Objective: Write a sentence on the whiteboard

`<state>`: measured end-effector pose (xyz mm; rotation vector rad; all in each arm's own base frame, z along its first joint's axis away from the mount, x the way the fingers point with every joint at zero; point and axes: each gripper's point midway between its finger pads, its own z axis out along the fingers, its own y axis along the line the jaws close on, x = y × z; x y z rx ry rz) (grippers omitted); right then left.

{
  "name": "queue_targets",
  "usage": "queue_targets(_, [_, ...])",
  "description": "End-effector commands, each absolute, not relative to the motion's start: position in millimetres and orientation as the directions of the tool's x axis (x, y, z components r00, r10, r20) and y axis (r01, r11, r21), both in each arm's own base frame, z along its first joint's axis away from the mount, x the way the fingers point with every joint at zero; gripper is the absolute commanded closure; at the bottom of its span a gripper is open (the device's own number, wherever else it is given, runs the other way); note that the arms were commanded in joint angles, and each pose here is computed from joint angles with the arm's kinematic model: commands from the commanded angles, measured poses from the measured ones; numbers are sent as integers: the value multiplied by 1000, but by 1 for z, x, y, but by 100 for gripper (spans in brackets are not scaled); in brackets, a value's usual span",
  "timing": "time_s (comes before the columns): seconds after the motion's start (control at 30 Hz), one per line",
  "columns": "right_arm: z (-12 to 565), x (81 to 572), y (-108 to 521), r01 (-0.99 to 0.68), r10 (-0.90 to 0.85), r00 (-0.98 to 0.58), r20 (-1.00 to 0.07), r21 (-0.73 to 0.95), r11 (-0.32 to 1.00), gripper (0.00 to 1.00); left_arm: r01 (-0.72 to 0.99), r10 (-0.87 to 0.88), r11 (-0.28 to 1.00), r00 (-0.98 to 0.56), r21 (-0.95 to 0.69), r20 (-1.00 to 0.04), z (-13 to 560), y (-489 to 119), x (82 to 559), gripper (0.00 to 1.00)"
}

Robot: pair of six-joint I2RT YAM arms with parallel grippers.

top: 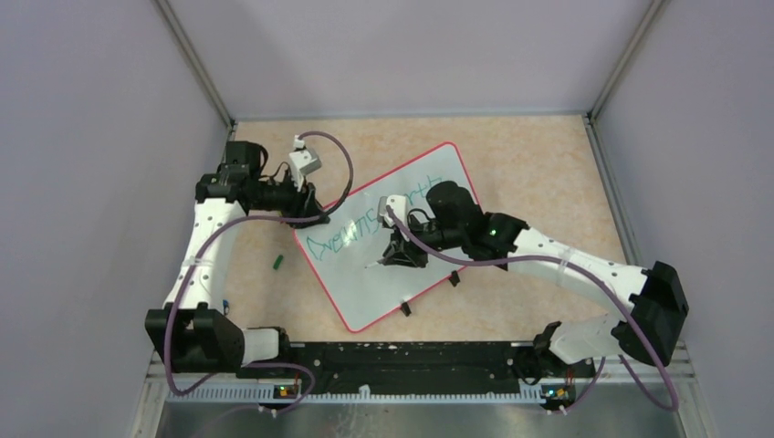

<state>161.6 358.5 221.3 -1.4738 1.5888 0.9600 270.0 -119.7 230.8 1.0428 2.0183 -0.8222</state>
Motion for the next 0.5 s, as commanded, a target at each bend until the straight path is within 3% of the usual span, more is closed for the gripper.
queue_targets(0.0, [241,176,373,-995,-364,-38,-930,2,100,100,858,340,492,-349,-151,-874,254,-126,275,56])
queue_targets(0.47, [220,164,384,-994,-366,-81,-927,48,98,100,855,303,490,-349,-169,-887,249,-130,268,60])
